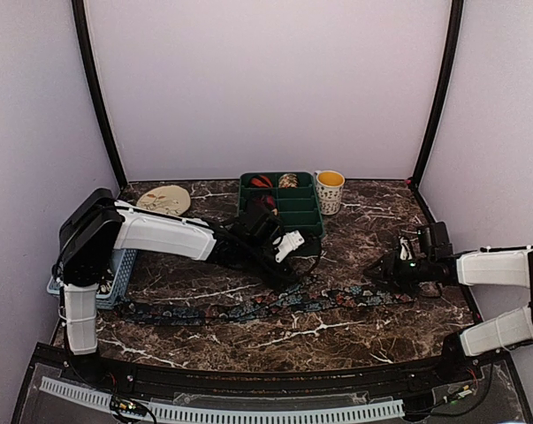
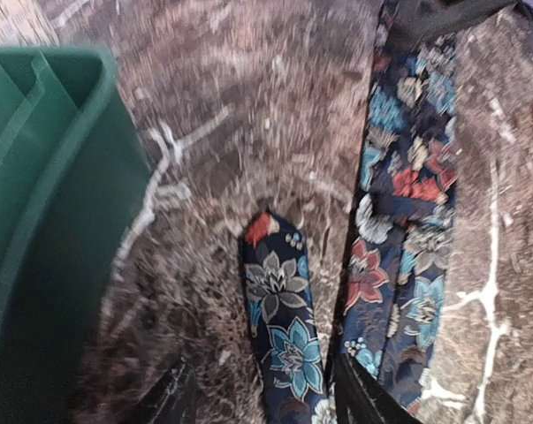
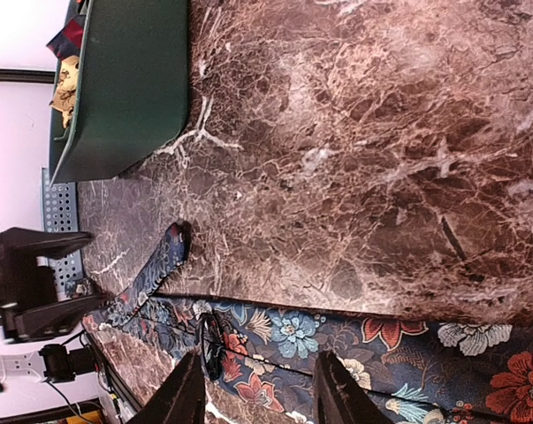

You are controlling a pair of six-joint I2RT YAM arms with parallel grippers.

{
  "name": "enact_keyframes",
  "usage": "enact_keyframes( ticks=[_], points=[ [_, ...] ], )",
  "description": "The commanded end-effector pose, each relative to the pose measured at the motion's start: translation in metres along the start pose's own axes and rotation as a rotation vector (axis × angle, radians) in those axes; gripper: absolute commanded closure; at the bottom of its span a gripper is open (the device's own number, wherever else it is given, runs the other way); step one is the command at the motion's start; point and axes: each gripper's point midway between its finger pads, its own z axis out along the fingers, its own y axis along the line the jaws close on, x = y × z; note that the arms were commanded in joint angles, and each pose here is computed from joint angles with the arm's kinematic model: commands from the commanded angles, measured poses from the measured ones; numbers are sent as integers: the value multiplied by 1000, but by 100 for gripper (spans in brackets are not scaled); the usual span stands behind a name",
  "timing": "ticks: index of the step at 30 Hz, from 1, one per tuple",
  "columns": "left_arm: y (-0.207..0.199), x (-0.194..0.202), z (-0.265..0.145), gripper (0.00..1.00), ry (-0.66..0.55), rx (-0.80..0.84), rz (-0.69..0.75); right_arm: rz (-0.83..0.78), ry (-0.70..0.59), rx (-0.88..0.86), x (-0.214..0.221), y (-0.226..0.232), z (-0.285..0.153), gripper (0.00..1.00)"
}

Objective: Roll the ties
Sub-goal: Pick up the tie from the center of the board.

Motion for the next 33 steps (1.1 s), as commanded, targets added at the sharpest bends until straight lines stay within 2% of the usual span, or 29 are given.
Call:
enact_keyframes(
  ticks=[1,6,9,11,15,17,20,25,33],
  points=[
    [-3,-1,20,46,-21,11,-57,-31,1,-34,-3,9,-2,59],
    [-3,20,42,46,39,9,-62,-36,18,-37,-1,8,1,58],
    [-6,34,50,50,81,7,-38,-33,37,-32,3,3,5,58],
    [-12,42,53,57,113,19,-9,-25,50,-37,7,1,7,58],
    [-15,50,52,84,153,14,39,-25,65,-41,12,-2,9,59],
    [-13,44,45,92,154,2,53,-27,72,-43,15,-3,9,59],
    [-13,20,25,99,92,-16,74,-33,80,-45,18,-4,10,59],
    [-43,-13,-12,100,2,63,150,-41,102,-58,24,-4,12,60],
    [-84,21,-14,100,122,247,205,-58,129,-92,26,3,15,60]
  ],
)
